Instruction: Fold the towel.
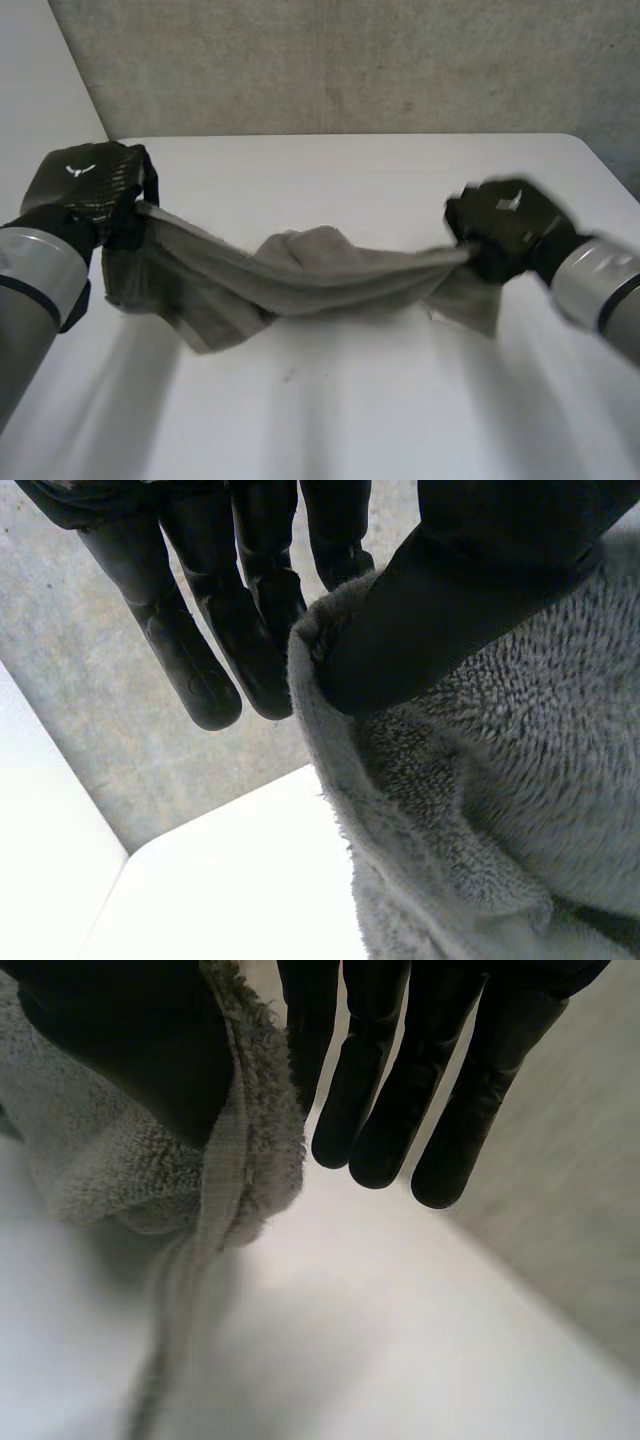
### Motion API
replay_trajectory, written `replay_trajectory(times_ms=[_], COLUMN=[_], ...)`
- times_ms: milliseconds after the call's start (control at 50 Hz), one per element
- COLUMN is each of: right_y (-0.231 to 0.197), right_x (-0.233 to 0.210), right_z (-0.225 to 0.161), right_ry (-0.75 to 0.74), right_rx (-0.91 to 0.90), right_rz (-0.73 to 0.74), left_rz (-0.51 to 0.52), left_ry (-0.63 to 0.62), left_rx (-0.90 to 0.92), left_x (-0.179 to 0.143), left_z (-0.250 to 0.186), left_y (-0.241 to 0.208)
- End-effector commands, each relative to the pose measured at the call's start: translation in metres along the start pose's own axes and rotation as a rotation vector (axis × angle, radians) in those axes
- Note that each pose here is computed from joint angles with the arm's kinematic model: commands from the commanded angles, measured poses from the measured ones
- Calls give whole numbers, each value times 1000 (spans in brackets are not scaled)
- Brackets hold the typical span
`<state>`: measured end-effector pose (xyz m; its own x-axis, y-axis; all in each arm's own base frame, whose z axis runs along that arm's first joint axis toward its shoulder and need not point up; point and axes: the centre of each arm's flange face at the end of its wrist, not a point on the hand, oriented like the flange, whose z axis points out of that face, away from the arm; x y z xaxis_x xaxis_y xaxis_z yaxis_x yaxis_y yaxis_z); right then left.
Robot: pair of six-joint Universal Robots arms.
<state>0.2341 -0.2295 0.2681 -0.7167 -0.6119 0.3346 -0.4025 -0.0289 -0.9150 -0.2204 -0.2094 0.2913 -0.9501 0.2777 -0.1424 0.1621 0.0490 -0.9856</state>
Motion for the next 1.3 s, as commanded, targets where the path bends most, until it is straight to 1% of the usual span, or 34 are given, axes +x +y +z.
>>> replay_trajectory(times_ms=[20, 120, 220, 320, 400, 440, 460, 480, 500, 540, 560, 580, 600, 620, 640, 660, 700, 760, 820, 860, 880, 920, 960, 980, 1020, 1040, 1080, 1100, 1120, 1140, 1180, 1200, 1240, 1300], right_y=[-60, -48, 5, 29, 26, -3, -3, -24, -25, -79, -79, -109, -136, -136, -157, -157, -171, -160, -147, -112, -112, -80, -65, -65, -32, -32, 6, 6, 29, 29, 77, 77, 110, 123], right_x=[20, 19, 4, -2, 1, 14, 14, 25, 25, 51, 51, 63, 74, 74, 80, 80, 81, 73, 67, 55, 55, 41, 33, 33, 17, 17, -1, -1, -9, -9, -29, -30, -38, -39], right_z=[-32, -20, 20, 47, 69, 93, 94, 104, 104, 116, 116, 115, 109, 109, 99, 99, 87, 85, 88, 95, 95, 97, 97, 97, 97, 97, 97, 97, 98, 98, 102, 102, 103, 100], right_ry=[46, -9, -155, -144, -80, 48, 49, 137, 138, 348, 349, 459, 563, 564, 639, 640, 688, 632, 583, 478, 478, 384, 340, 340, 263, 262, 179, 179, 134, 134, 38, 38, 0, -7], right_rx=[66, -51, -293, -408, -396, -244, -243, -125, -124, 162, 164, 320, 463, 464, 578, 579, 668, 633, 594, 484, 483, 393, 354, 353, 273, 273, 181, 181, 126, 125, 5, 4, -89, -128], right_rz=[-115, -105, -225, -315, -359, -404, -404, -423, -424, -463, -463, -480, -491, -491, -503, -503, -522, -533, -536, -534, -534, -524, -515, -515, -501, -501, -473, -472, -444, -444, -365, -365, -290, -225], left_rz=[23, 29, 68, 170, 202, 206, 199, 188, 188, 155, 155, 141, 140, 121, 103, 102, 88, 87, 98, 105, 105, 106, 101, 101, 106, 106, 115, 115, 121, 121, 134, 134, 143, 146], left_ry=[38, 51, 77, 104, 100, 91, 72, 45, 44, -27, -27, -65, -65, -103, -138, -138, -175, -180, -170, -142, -142, -121, -90, -90, -65, -64, -38, -37, -23, -23, 9, 9, 28, 30], left_rx=[-6, -52, -208, -350, -322, -269, -185, -65, -63, 249, 251, 412, 413, 572, 700, 702, 842, 840, 755, 641, 641, 584, 468, 467, 351, 351, 251, 250, 201, 200, 93, 93, 11, -14], left_x=[-1, 1, 9, 17, 19, 19, 19, 17, 17, 11, 10, 7, 7, 2, -3, -3, -10, -13, -14, -11, -11, -8, -3, -3, 2, 2, 7, 7, 10, 10, 15, 15, 18, 18], left_z=[-7, -4, 16, 56, 84, 98, 113, 129, 129, 153, 153, 159, 159, 160, 158, 158, 150, 148, 148, 146, 146, 144, 139, 139, 132, 132, 124, 124, 121, 121, 114, 114, 107, 103], left_y=[-7, 6, 48, 97, 98, 88, 71, 46, 45, -23, -23, -57, -57, -90, -117, -117, -144, -144, -121, -85, -85, -66, -26, -26, 15, 15, 52, 52, 71, 71, 108, 109, 133, 140])
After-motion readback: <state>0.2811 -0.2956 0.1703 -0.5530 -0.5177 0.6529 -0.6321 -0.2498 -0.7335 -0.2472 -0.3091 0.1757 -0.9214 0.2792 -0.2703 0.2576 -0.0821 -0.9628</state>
